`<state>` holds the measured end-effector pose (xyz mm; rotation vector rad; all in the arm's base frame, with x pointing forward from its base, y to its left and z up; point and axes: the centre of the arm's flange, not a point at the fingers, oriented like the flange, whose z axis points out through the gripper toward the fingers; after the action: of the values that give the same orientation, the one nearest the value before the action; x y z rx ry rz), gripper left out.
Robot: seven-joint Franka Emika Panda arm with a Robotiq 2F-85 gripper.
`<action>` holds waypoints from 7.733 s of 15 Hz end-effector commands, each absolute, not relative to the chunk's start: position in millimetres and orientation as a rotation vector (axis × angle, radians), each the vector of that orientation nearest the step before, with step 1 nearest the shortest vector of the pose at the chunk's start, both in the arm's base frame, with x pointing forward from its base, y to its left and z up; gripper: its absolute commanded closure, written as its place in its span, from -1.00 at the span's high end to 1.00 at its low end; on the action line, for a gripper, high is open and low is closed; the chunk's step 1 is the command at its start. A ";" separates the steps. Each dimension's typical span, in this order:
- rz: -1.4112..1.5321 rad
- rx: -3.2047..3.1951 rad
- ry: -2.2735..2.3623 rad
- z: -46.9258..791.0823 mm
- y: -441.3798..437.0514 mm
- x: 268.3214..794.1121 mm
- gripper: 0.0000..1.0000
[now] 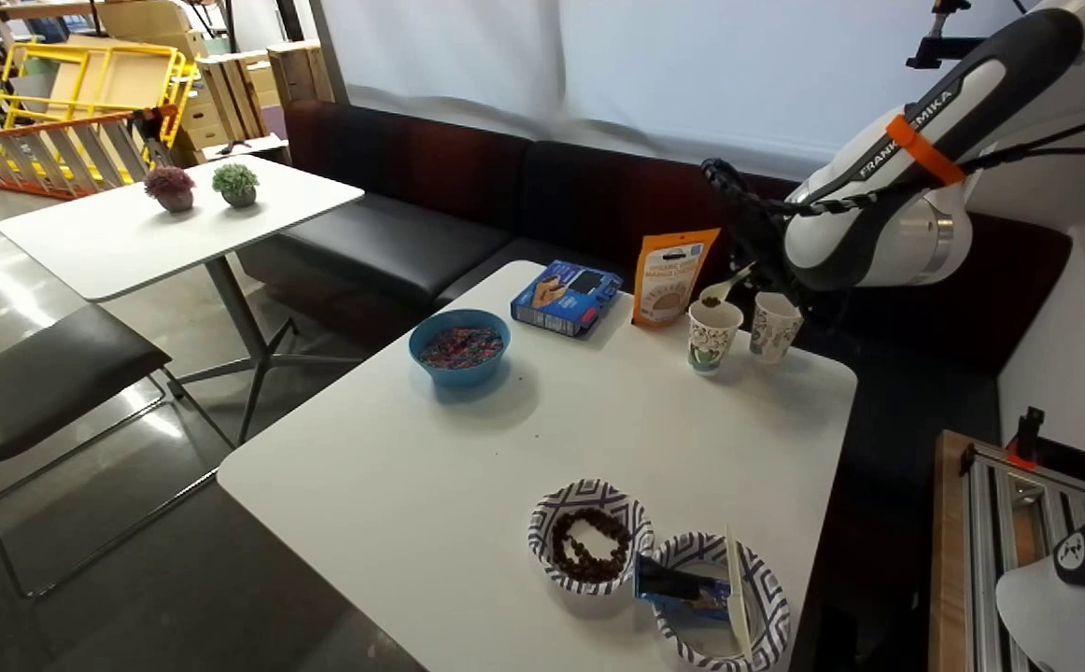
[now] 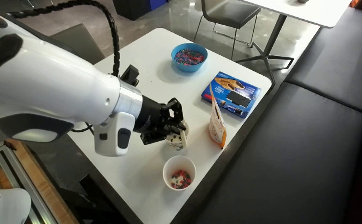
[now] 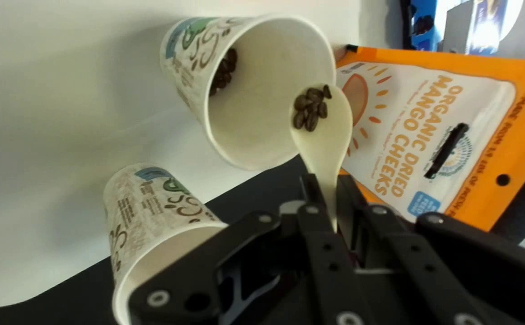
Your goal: Pick up the spoon, scoop some objects from the bowl and put them in the cup on the right
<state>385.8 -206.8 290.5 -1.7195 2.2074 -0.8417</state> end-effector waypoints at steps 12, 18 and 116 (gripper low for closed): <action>-1.128 -1.782 2.150 288.3 -164.2 364.5 -0.93; -1.342 -1.777 2.109 292.3 -145.7 364.9 -0.93; 0.096 -3.170 0.899 405.3 97.0 329.5 1.00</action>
<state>357.3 106.4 349.9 -3.0524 0.9613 0.2565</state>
